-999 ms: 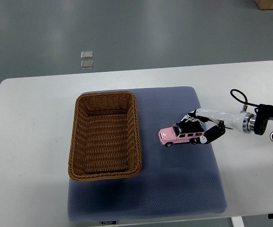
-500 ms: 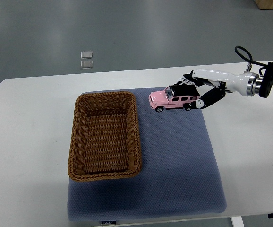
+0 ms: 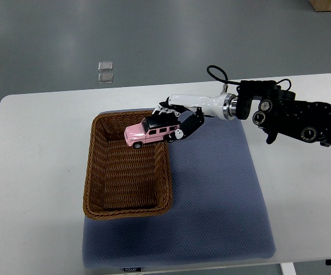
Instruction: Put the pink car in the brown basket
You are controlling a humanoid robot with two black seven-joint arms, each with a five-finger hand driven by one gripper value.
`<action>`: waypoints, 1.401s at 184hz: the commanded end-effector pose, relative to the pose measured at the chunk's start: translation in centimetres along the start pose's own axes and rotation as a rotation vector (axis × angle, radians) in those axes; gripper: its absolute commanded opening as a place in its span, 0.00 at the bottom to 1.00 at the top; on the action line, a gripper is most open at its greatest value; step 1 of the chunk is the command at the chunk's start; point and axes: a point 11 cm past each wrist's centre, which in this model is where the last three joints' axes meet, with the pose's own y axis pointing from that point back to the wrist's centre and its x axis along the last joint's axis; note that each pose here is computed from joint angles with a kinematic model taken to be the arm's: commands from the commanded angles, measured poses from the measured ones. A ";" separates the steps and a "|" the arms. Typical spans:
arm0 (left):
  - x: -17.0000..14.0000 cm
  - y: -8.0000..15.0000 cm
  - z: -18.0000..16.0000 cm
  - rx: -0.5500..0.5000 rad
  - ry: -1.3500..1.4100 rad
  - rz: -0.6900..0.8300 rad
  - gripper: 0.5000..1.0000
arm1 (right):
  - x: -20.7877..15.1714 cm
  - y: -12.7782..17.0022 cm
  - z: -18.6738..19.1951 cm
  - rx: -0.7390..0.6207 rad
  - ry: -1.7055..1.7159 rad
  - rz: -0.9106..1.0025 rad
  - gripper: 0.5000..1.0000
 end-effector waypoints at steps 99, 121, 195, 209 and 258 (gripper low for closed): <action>-0.1 0.0 0.0 0.001 -0.004 -0.005 1.00 | -3.5 -3.8 -0.7 0.000 0.022 -0.021 0.00; -0.1 0.0 0.0 0.001 -0.004 -0.007 1.00 | -4.2 -4.6 -1.5 0.017 0.022 -0.037 0.00; -0.1 0.0 0.0 0.001 -0.006 -0.007 1.00 | -5.2 -5.2 -1.7 0.020 0.006 -0.056 0.63; -0.1 0.0 0.0 0.001 -0.006 -0.007 1.00 | -4.4 -4.9 -1.6 0.021 -0.008 -0.035 0.71; -0.1 0.0 0.0 0.002 -0.007 -0.007 1.00 | 4.2 -0.4 -0.5 0.072 -0.195 0.234 0.72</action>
